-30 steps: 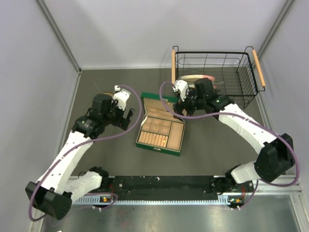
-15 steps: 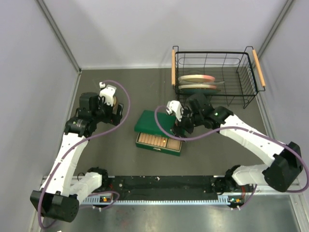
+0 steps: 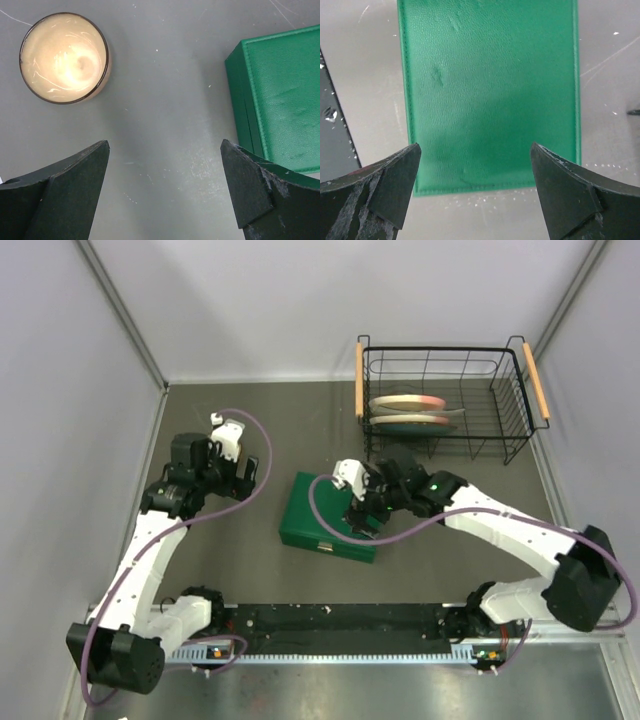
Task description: Organize the mixed jewelry
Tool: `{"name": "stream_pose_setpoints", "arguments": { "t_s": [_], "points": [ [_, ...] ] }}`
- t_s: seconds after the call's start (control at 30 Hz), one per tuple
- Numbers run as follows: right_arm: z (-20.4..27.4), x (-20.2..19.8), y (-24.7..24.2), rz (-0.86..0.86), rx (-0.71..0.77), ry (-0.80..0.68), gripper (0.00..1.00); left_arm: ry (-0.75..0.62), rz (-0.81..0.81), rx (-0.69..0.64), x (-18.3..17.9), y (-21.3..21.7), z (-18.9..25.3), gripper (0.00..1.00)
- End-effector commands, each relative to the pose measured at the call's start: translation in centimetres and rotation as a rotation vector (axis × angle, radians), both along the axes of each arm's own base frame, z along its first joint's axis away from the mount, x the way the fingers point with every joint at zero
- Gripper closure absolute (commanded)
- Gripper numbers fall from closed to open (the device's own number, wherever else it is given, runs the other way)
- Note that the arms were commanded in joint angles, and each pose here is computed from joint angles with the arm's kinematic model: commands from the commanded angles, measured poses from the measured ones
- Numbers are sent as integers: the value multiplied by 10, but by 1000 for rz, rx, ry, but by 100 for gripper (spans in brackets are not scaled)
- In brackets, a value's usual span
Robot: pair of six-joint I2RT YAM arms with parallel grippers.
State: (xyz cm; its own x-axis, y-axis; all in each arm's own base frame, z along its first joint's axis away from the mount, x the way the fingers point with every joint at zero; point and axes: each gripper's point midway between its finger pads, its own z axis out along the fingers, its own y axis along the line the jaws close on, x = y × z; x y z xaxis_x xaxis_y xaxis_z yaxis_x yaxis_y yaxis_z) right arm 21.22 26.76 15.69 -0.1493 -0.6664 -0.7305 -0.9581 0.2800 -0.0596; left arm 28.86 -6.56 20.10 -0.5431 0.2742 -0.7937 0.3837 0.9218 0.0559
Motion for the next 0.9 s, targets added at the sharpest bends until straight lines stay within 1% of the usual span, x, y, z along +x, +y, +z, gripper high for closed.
{"name": "stream_pose_setpoints", "arguments": {
  "t_s": [0.0,0.03,0.07,0.13,0.17,0.27,0.37,0.47,0.53,0.6,0.63,0.67,0.7,0.73,0.8,0.83,0.87],
  "points": [
    [-10,15,30,-7,28,-85,9,-77,22,20,9,7,12,1],
    [-10,18,38,-8,34,-116,9,-82,29,28,9,9,12,1],
    [-22,19,40,-9,11,-114,9,-83,36,33,9,11,12,1],
    [-31,26,44,-23,-7,-150,11,-84,45,41,8,13,10,1],
    [-47,22,46,-11,-37,-140,11,-83,48,44,7,15,8,1],
    [-68,16,44,2,-85,-143,12,-88,53,53,4,18,6,1],
    [-77,12,39,4,-109,-129,12,-94,59,58,3,22,5,1],
    [-58,19,36,-26,-96,-182,12,-102,53,46,3,21,7,1],
    [-31,27,33,-58,-66,-245,12,-107,44,36,2,19,9,1],
    [-17,32,24,-93,-73,-277,11,-127,48,26,4,19,12,1],
    [2,37,22,-116,-42,-308,10,-150,52,23,3,19,17,1],
    [12,42,19,-139,-32,-319,10,-171,60,24,5,20,17,1],
    [18,44,12,-170,-29,-315,9,-188,75,27,6,23,19,1],
    [36,58,1,-230,2,-332,8,-210,85,27,5,25,23,1],
    [52,72,-18,-319,32,-318,7,-229,111,16,5,27,24,1],
    [66,87,-35,-387,63,-314,6,-242,113,12,4,27,27,1],
    [78,94,-49,-436,94,-316,5,-246,112,7,3,27,27,1]
  ]
}}
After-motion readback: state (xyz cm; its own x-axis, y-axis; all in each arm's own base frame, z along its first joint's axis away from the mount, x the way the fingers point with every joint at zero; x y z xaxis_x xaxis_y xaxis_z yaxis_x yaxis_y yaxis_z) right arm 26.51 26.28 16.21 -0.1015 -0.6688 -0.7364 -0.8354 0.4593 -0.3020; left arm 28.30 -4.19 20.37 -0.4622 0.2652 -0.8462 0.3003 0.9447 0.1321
